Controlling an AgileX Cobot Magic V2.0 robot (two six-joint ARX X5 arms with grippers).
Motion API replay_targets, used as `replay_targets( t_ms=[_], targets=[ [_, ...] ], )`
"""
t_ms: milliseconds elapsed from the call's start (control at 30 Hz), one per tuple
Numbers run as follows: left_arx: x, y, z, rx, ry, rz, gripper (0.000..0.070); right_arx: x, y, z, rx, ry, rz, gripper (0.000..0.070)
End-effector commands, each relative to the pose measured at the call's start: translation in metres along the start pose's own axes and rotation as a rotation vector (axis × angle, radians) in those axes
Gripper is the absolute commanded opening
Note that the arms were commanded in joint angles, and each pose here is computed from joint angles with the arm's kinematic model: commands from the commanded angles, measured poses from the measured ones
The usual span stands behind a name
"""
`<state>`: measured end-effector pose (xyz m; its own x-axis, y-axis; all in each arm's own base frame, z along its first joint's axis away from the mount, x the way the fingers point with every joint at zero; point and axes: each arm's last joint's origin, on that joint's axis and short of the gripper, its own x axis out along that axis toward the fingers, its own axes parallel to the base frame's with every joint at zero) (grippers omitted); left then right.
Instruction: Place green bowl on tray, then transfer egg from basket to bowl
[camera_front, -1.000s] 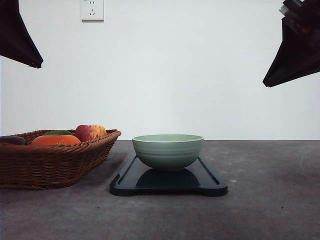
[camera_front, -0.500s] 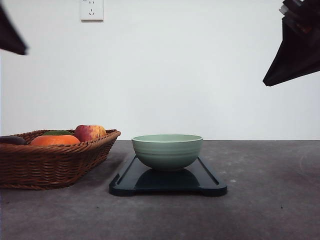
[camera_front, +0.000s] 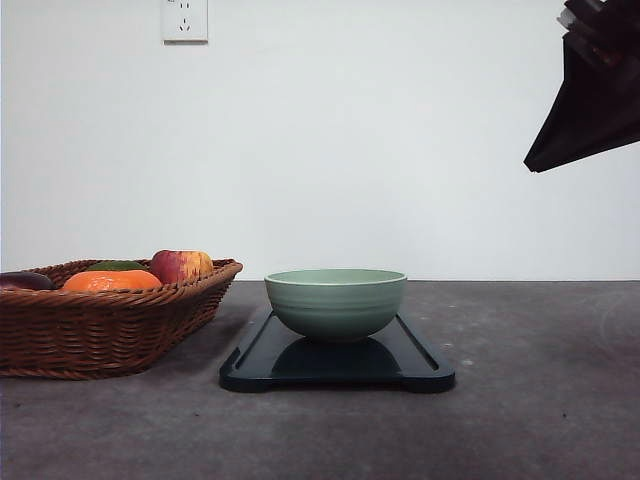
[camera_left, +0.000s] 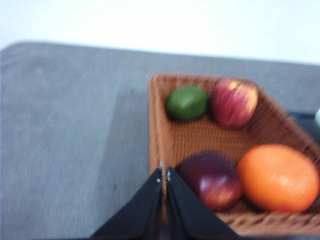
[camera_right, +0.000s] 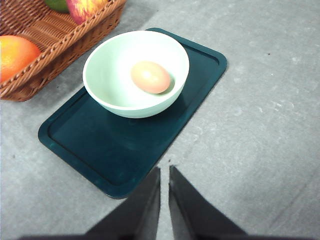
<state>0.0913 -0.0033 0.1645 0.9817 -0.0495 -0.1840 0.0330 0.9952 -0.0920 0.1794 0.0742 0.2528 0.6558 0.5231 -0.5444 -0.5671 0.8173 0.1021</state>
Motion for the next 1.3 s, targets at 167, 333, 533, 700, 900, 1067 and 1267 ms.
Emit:
replay_targets(
  t_ms=[167,333,533,700,900,1067,1267],
  targets=[
    [0.007,0.001,-0.010,-0.026,-0.043,0.002,0.0000,0.001,0.001,0.002,-0.009,-0.011,0.005,0.0021],
    [0.007,0.001,-0.011,-0.027,-0.039,0.001,0.0000,0.001,0.001,0.003,-0.014,-0.028,0.004,0.0021],
    [0.007,0.001,-0.011,-0.027,-0.039,0.001,0.0000,0.001,0.000,0.006,-0.021,-0.056,0.003,0.0021],
    [0.007,0.001,-0.011,-0.027,-0.038,0.001,0.0000,0.000,0.000,0.006,-0.026,-0.057,-0.004,0.0021],
    [0.007,0.001,-0.011,-0.027,-0.038,0.001,0.0000,-0.018,-0.007,-0.016,-0.048,-0.137,-0.170,0.0021],
    [0.007,0.001,-0.011,-0.027,-0.038,0.001,0.0000,-0.037,-0.012,-0.061,-0.038,-0.302,-0.280,0.0021],
    [0.007,0.001,-0.011,-0.027,-0.038,0.001,0.0000,-0.044,-0.013,-0.109,-0.026,-0.428,-0.387,0.0021]
  ],
)
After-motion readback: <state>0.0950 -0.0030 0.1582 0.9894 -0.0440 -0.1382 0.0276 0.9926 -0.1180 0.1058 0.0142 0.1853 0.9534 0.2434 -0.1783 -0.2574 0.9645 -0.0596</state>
